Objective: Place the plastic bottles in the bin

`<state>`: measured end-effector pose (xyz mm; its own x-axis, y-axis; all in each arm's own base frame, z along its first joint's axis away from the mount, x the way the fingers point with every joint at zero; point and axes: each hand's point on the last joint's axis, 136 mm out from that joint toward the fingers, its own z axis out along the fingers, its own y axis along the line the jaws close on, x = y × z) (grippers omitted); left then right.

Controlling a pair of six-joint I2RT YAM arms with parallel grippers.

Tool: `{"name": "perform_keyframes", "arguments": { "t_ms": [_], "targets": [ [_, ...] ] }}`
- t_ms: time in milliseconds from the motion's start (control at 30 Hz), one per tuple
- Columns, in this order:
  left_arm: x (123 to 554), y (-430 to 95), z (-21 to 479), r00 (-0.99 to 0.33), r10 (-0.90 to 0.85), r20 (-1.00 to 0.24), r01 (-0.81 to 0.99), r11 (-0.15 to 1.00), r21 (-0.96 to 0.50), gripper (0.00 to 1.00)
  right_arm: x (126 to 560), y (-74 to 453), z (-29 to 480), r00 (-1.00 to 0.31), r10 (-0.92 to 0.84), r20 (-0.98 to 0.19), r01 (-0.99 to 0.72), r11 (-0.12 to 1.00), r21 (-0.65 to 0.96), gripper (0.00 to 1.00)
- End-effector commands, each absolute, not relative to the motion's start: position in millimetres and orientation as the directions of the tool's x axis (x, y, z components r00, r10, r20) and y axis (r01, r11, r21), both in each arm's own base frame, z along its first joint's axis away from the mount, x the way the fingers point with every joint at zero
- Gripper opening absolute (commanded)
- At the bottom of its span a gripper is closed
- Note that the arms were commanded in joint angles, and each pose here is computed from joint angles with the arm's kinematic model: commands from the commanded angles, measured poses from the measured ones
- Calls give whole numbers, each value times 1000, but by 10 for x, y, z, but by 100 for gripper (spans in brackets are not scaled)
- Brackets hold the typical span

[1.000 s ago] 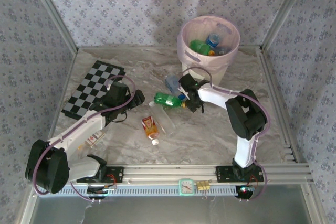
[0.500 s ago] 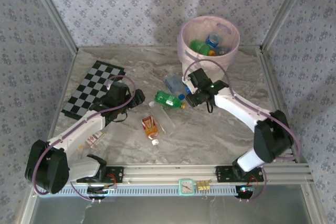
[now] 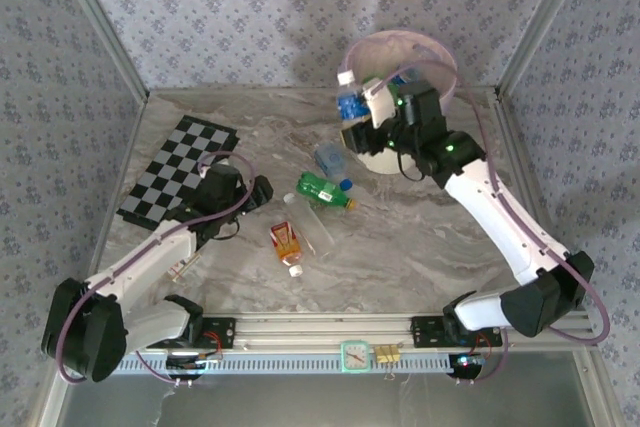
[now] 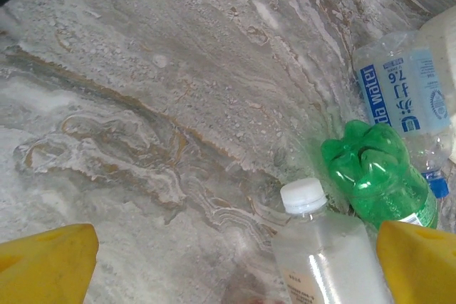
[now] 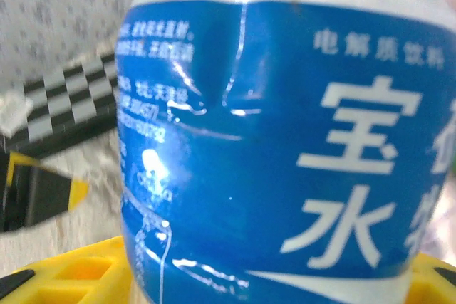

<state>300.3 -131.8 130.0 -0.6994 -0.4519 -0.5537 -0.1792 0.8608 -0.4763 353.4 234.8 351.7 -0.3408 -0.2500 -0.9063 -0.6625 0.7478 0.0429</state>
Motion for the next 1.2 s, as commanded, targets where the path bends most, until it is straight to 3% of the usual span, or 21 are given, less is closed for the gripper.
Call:
{"name": "perform_keyframes", "arguments": {
  "t_ms": [0, 167, 300, 567, 867, 967, 1167],
  "targets": [
    [2953, -1237, 1382, -671, -438, -598, -162, 874, -459, 100, 3699, 2336, 4026, -264, -147, -953, -648, 759, 62, 52],
    [2849, -1127, 1373, -664, -423, -616, -168, 888, -428, 100, 4059, 2133, 4340, -201, -104, -974, -541, 841, 21, 52],
    [2782, -1057, 1360, -653, -429, -624, -178, 888, -424, 100, 4372, 1956, 4339, -223, -80, -971, -457, 889, 32, 52],
    [2686, -952, 1345, -638, -437, -634, -195, 888, -417, 100, 4847, 1698, 3782, -410, -108, -906, -346, 937, 45, 53],
    [2677, -974, 1330, -644, -443, -623, -190, 882, -431, 100, 5033, 1670, 3182, -569, -143, -810, -317, 947, 56, 56],
    [2685, -990, 1344, -646, -446, -620, -188, 880, -436, 100, 5067, 1696, 3116, -586, -145, -797, -320, 945, 63, 60],
    [2683, -992, 1350, -644, -452, -617, -192, 876, -442, 100, 5054, 1692, 3249, -568, -135, -812, -316, 946, 65, 78]
  ]
}}
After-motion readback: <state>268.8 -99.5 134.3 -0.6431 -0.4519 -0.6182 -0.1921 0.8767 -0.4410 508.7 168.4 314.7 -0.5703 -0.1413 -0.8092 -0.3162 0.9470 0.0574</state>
